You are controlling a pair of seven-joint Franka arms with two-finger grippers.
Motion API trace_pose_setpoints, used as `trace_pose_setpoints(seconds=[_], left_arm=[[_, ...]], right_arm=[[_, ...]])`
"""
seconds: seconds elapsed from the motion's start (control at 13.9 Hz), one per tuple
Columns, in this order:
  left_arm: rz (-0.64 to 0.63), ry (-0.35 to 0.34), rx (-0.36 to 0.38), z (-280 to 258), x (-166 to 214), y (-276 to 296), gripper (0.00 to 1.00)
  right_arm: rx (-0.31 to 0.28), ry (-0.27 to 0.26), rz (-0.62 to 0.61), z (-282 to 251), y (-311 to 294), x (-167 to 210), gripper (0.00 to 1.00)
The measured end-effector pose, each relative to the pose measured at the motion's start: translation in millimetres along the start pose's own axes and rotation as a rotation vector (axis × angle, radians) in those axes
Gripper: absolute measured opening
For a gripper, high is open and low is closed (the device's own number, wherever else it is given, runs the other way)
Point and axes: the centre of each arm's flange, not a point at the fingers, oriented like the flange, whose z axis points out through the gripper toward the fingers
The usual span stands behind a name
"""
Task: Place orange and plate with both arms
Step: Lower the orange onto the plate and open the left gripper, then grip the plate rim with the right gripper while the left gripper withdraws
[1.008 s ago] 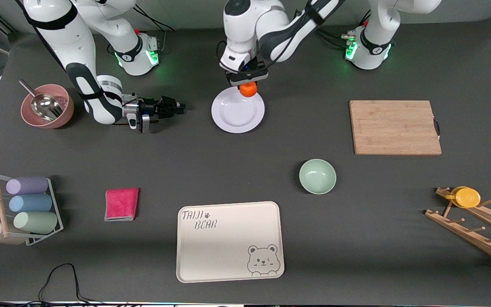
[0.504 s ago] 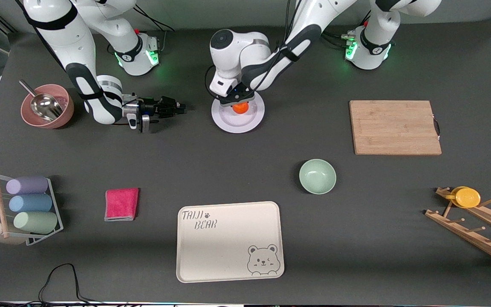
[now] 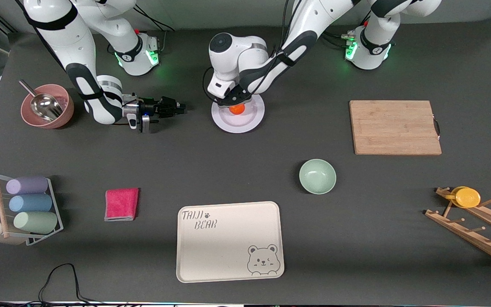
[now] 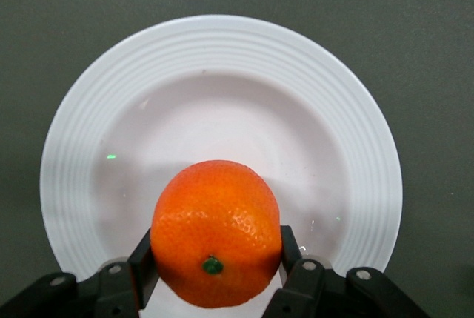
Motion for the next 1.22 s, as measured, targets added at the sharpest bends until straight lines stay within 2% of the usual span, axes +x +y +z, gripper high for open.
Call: trace_pose_setpoints(seconds=[0.29,0.36,0.43,0.58,0.94,1.22], left_arm=[[-0.01,-0.006,0.001,13,5,-1,0.67],[-0.01,-0.006,0.002,14,5,-1,0.72],[-0.01,-0.005,0.002,14,5,-1,0.83],[-0.012,-0.001,-0.005,11,7,1,1.0],[-0.004,0.049,-0.033,-25,40,1,1.0],[0.079,0.037,-0.029,-96,103,-23,1.0]], right_arm=[[0.0,0.0,0.001,0,0,0,0.41],[0.0,0.0,0.001,0,0,0,0.41],[0.0,0.0,0.002,0,0,0,0.41],[0.0,0.0,0.002,0,0,0,0.41],[0.001,0.001,0.002,0,0,0,0.41],[0.011,0.048,0.017,11,-4,4,0.41]])
